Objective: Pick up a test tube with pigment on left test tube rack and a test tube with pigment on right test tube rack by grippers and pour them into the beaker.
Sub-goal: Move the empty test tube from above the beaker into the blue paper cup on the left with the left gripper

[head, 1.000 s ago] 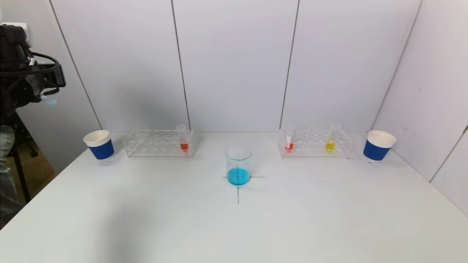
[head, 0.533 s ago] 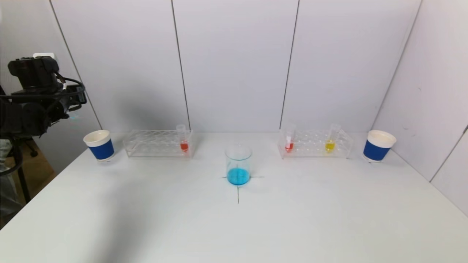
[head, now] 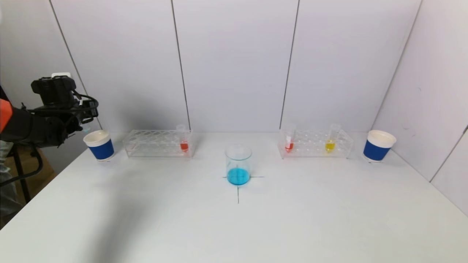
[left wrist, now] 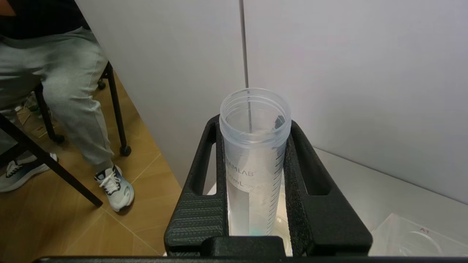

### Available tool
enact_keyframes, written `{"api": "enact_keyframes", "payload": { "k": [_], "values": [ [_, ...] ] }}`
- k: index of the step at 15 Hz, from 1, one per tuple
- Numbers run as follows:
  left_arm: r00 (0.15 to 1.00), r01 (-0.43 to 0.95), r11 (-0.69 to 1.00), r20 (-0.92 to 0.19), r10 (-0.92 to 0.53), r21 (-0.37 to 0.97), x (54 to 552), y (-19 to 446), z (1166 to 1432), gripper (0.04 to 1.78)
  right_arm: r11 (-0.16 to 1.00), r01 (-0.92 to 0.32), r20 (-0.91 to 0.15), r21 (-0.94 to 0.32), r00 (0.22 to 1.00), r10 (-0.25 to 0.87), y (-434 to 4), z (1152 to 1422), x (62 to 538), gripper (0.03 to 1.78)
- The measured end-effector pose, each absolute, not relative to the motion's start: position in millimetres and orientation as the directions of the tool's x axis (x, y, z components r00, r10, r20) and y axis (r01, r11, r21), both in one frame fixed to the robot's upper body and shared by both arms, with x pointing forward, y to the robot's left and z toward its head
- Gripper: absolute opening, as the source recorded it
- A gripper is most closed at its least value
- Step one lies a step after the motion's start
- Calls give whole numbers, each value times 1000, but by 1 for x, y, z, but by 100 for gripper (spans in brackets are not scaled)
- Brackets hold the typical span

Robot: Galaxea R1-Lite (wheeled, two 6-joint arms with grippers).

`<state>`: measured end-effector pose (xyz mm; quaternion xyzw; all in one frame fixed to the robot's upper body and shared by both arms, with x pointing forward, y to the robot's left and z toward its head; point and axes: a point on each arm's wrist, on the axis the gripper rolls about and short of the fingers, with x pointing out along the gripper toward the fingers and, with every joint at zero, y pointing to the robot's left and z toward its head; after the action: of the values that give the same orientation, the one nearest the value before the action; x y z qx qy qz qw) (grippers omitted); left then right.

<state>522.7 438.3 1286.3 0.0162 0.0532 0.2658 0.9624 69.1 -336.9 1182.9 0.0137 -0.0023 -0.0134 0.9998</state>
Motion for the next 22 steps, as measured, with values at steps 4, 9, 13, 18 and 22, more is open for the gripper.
{"api": "enact_keyframes", "payload": {
  "k": [4,9,13,18,22],
  "values": [
    [847,-517,853,-103,521,64,531,445,1266,45,999,27,4,27,1000,-27,-337,1183,69,177],
    [851,-499,863,-145,505,75,537,447,1244,45,999,28,4,28,1000,-28,-337,1183,69,177],
    [852,-496,865,-147,502,78,542,447,1233,45,999,28,4,28,1000,-28,-337,1183,69,177],
    [853,-490,867,-157,498,85,547,446,1220,45,999,28,4,28,1000,-28,-337,1183,69,177],
    [854,-486,869,-165,494,88,548,445,1215,45,999,28,4,27,1000,-28,-337,1183,69,177]
  ]
}}
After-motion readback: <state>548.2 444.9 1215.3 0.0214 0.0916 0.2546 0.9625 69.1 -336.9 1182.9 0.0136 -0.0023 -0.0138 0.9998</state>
